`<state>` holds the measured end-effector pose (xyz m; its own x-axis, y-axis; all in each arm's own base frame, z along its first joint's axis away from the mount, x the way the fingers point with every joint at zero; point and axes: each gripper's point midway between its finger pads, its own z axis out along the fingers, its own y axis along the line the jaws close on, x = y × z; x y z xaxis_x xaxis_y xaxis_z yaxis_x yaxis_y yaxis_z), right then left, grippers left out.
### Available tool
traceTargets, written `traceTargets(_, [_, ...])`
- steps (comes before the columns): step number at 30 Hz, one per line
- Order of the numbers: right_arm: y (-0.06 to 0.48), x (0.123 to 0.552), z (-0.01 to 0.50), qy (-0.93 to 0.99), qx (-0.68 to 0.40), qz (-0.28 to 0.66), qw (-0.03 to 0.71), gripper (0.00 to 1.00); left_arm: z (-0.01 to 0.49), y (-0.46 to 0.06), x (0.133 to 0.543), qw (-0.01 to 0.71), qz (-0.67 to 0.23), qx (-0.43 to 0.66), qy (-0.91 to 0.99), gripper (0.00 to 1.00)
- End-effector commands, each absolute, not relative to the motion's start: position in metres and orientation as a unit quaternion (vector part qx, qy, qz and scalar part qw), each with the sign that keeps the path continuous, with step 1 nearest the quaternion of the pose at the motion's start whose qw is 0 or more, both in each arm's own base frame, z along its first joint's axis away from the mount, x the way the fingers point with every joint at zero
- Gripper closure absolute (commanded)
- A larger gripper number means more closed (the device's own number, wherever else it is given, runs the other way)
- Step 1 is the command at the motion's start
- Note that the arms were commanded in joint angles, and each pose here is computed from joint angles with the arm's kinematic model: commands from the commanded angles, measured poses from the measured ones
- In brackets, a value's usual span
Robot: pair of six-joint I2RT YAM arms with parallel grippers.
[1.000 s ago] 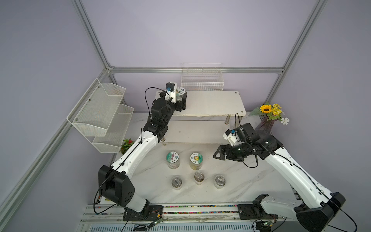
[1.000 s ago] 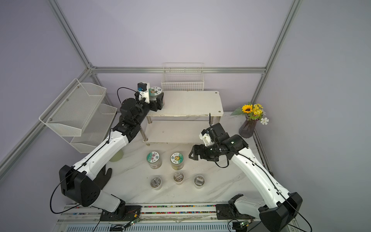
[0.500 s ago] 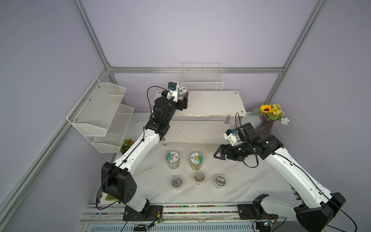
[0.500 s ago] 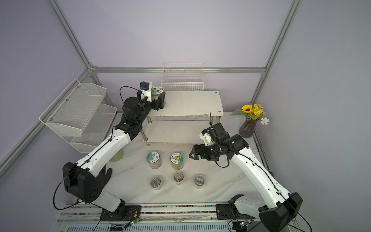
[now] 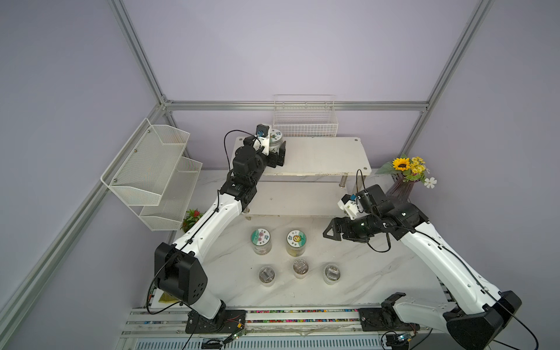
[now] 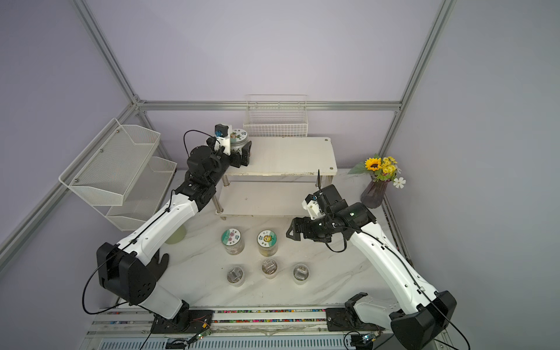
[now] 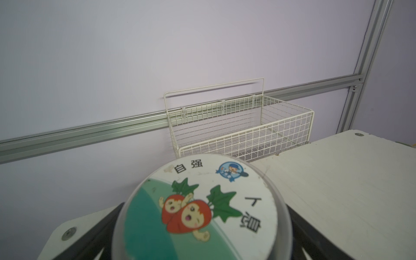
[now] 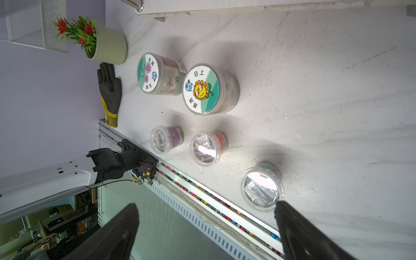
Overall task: Place the seed container on the shelf
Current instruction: Place the seed jar on the shelf.
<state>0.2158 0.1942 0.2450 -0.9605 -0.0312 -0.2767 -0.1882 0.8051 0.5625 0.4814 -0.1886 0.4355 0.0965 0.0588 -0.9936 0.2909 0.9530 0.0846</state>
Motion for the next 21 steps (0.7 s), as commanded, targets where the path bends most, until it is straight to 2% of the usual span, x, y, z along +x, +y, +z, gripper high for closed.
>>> traceTargets(1, [0.197,0.222,0.252,0.936,-0.067,0.315,0.141,0.03,0.470,-0.185,0.466,0.754,-0.078,0.130,0.639,0.00])
traceTargets(12, [0.197,0.223,0.257,0.936,-0.062,0.315,0.144,0.03,0.489,-0.184,0.450,0.759,-0.081,0.128,0.634,0.00])
traceTargets(20, [0.196,0.223,0.264,0.934,-0.054,0.318,0.152,0.03,0.499,-0.169,0.427,0.757,-0.071,0.116,0.640,0.00])
traceTargets(21, [0.195,0.223,0.265,0.934,-0.053,0.318,0.153,0.03,0.510,-0.162,0.414,0.763,-0.071,0.110,0.633,0.00])
